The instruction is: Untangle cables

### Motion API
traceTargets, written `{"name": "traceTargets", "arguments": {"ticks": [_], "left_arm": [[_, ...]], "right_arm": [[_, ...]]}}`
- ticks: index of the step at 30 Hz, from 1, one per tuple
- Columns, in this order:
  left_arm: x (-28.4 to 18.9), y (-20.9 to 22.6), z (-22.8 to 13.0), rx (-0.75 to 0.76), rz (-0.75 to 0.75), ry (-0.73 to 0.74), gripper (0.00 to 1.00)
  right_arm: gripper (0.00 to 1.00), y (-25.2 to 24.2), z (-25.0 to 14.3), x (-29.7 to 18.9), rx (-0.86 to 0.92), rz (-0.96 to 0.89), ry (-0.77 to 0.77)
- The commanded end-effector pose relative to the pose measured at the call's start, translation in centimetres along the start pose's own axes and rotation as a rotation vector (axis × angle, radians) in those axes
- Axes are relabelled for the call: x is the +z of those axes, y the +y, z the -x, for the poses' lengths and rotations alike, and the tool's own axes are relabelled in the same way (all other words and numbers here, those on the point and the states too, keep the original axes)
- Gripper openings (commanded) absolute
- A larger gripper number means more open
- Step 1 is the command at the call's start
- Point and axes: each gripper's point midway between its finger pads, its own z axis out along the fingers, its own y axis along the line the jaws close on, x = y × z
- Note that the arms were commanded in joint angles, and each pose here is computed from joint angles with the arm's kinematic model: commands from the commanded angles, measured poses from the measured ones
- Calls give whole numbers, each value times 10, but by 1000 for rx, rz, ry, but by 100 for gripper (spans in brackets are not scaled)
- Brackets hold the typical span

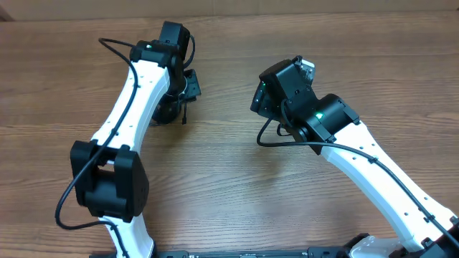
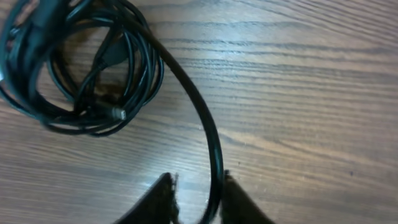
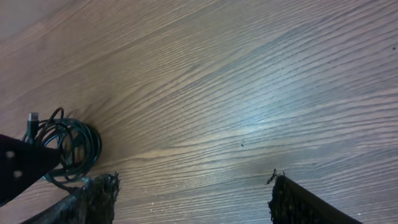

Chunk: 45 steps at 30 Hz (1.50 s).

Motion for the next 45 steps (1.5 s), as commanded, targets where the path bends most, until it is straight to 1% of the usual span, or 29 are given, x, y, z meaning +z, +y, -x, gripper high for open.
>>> {"name": "traceTargets", "arguments": {"ticks": [1,2,4,7,10,13,16,24,28,30,35,38,45], "left_arm": [[4,-1,4,3,1,-6,15],[4,-2,4,3,0,-8,13],[4,-2,4,4,-1,-7,4],[3,-8,1,28,-38,11,4],[-6,-32,-6,101,-175,50,4],[-28,-58,-8,155,-321,59,4],[-57,-77,-8,190,-408,26,4],[-134,-103,-13,276,-498,-124,4],[-158,-102,-17,259,-526,-160,4],[-167,-104,-21,267,-555,-164,4],[-198,-117,-40,308,-692,-145,4],[-213,-121,-49,327,-749,-138,4],[-222,-120,-53,336,-755,-160,4]], "right_arm": [[79,7,4,-4,9,26,-2],[78,7,4,-4,9,26,-1],[78,7,4,-4,9,26,-1],[75,7,4,-4,9,26,-1],[75,6,3,-4,8,24,0],[75,5,2,-2,8,21,2],[75,4,0,-1,6,16,6],[76,3,0,-1,5,14,8],[76,2,-1,0,4,11,10],[76,2,-1,0,4,10,12],[76,3,-4,10,0,-3,23],[76,5,-7,18,-3,-2,37],[77,40,-20,17,-110,179,128]]}}
